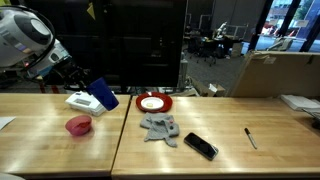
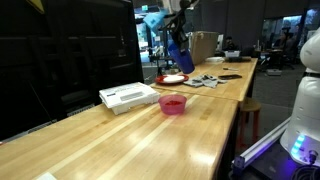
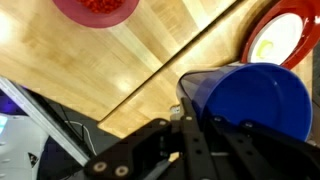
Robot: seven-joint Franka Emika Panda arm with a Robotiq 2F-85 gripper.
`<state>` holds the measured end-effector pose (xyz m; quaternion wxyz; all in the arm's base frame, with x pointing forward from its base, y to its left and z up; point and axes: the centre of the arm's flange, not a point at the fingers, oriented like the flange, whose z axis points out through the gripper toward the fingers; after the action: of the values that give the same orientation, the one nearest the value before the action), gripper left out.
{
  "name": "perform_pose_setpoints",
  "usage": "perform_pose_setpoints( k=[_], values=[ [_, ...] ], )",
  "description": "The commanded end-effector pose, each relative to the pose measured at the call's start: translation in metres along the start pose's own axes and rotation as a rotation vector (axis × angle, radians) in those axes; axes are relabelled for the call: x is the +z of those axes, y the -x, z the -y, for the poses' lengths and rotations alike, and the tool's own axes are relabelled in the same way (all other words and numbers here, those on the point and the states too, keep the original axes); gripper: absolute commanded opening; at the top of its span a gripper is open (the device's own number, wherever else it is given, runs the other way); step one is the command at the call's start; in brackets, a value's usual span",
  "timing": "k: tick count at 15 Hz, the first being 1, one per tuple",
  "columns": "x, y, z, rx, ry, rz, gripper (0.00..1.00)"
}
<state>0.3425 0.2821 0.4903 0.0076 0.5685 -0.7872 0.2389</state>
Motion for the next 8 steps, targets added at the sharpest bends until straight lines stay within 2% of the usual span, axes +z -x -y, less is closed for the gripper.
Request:
perform_pose_setpoints(
  k=[1,8],
  values=[
    [0.009,-0.017,0.001,0.041,-0.092,0.076,0.02],
    [0.030,-0.024,0.003,0.094,-0.100,0.217,0.02]
  ],
)
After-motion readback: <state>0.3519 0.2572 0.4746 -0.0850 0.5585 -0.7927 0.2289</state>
